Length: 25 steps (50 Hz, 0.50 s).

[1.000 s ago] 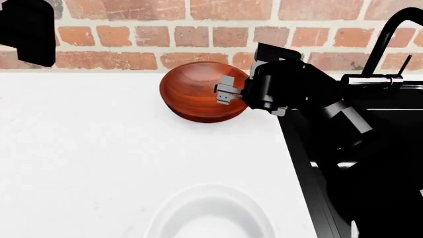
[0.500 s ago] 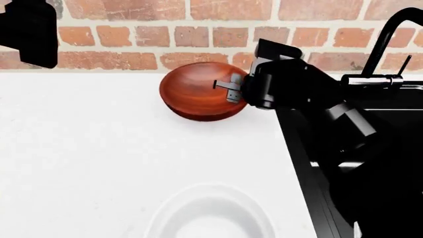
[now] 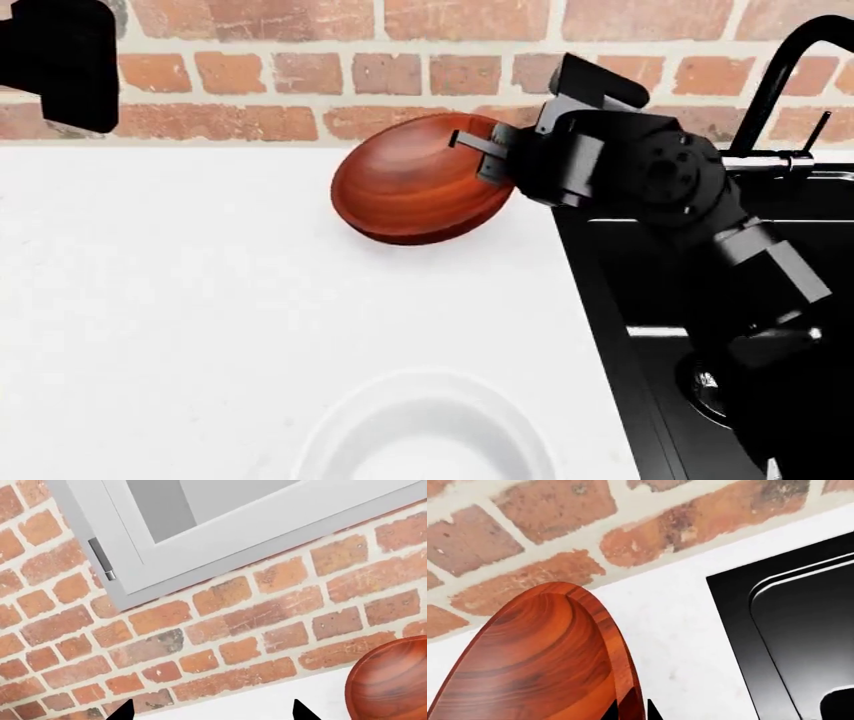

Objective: Stack the bowls in the sink.

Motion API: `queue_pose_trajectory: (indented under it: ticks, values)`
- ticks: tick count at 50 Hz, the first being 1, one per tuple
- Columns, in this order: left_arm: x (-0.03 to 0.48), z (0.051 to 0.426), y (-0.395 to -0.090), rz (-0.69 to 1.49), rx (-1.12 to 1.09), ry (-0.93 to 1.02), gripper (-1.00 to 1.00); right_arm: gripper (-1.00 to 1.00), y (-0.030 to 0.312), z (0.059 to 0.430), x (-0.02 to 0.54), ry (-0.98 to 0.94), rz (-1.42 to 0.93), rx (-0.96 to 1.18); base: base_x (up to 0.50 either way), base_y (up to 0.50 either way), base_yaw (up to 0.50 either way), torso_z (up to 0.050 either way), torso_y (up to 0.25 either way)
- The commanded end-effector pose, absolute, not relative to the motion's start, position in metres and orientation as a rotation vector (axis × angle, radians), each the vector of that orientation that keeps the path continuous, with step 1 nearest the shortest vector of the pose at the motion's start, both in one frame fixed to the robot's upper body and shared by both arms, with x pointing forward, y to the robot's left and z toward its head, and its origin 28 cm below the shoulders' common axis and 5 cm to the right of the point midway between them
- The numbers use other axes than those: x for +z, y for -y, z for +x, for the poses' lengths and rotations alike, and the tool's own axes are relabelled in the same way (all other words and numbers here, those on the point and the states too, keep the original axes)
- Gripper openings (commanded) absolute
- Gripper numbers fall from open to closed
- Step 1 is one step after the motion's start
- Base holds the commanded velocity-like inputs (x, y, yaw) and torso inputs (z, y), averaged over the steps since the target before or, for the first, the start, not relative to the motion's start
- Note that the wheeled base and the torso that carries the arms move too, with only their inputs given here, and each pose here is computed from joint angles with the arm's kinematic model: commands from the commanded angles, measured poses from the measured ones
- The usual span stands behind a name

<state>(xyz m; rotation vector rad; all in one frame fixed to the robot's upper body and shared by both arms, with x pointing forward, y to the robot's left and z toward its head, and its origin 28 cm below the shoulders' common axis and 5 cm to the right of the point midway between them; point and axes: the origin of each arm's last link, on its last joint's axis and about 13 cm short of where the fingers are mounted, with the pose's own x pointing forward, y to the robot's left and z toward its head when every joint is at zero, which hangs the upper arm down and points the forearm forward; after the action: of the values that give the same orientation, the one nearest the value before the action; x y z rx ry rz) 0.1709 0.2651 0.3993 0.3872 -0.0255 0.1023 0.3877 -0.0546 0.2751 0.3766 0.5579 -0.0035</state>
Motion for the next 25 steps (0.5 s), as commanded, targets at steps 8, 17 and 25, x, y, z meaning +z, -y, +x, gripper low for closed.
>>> queue_pose_trajectory:
  ticks: [8, 17, 25]
  values:
    - [0.399, 0.17, -0.266, 0.378, 0.102, 0.03, 1.0, -1.0, 0.069, 0.349, 0.314, -0.441, 0.436, 0.117, 0.0, 0.0, 0.0, 0.0, 0.0]
    - [0.398, 0.168, -0.265, 0.363, 0.094, 0.034, 1.0, -1.0, 0.083, 0.317, 0.337, -0.369, 0.434, 0.148, 0.0, 0.0, 0.0, 0.0, 0.0]
    - [0.395, 0.16, -0.263, 0.291, 0.014, 0.051, 1.0, -1.0, 0.096, 0.292, 0.358, -0.3, 0.39, 0.108, 0.0, 0.0, 0.0, 0.0, 0.0]
